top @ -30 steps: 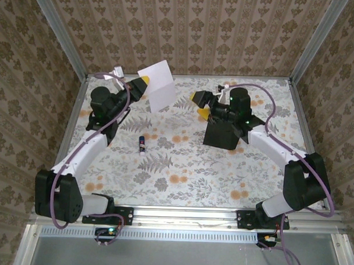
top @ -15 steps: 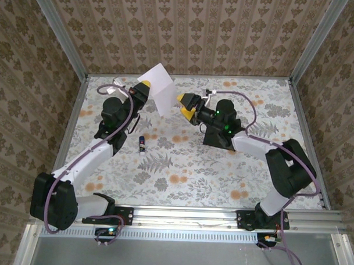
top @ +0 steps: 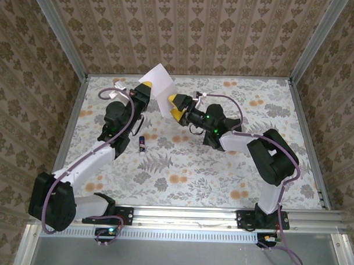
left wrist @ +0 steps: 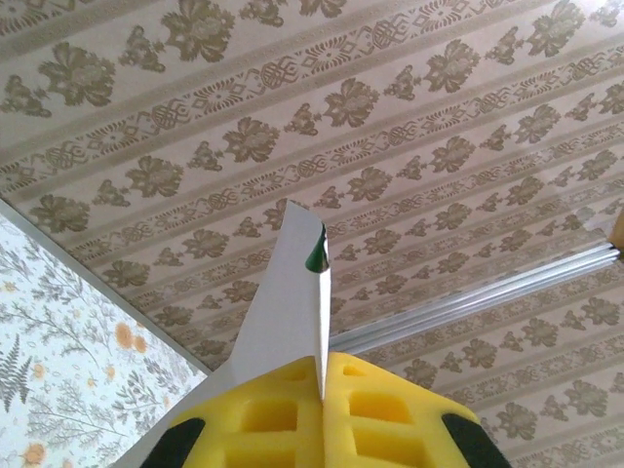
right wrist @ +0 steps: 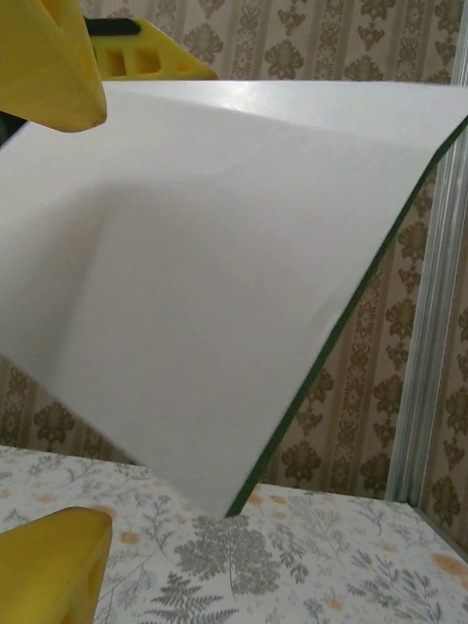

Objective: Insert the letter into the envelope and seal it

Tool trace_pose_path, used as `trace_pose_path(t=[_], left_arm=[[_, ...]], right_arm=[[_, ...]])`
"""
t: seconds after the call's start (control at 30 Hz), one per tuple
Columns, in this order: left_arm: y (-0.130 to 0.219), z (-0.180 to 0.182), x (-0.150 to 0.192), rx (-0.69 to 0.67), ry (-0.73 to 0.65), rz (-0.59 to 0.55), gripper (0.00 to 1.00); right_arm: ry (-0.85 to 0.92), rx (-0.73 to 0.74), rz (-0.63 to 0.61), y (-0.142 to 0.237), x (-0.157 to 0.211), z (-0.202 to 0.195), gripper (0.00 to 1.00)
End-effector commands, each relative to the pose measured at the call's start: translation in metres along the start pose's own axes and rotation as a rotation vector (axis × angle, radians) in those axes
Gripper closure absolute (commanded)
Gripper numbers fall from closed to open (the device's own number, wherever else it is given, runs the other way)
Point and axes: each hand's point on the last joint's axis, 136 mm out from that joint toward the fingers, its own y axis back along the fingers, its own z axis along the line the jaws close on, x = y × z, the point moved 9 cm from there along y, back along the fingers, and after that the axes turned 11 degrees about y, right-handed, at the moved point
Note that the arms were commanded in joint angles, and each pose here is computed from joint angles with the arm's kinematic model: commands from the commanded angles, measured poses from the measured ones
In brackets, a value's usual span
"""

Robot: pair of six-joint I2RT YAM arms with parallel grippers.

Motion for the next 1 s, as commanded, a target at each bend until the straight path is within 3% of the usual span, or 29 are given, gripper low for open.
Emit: trace_pose_path(t=[0.0,0.4,0.97], left_arm=[[0.0,-0.013,0.0,0.08,0.047,-0.025,1.0],[0.001,-0.007,0.004,0.075,0.052,-0.023,1.0],[0.009,0.003,-0.004,0.027,-0.001,-0.039,1.0]], right_arm=[[0.025,-0.114,-0.057,-0.01,-0.011,0.02,0.0],[0.032,-0.217,-0.093,-0.017,-0.017,0.033,0.03],[0.051,-0.204,-0.134,0.004,-0.022,0.041,0.35]])
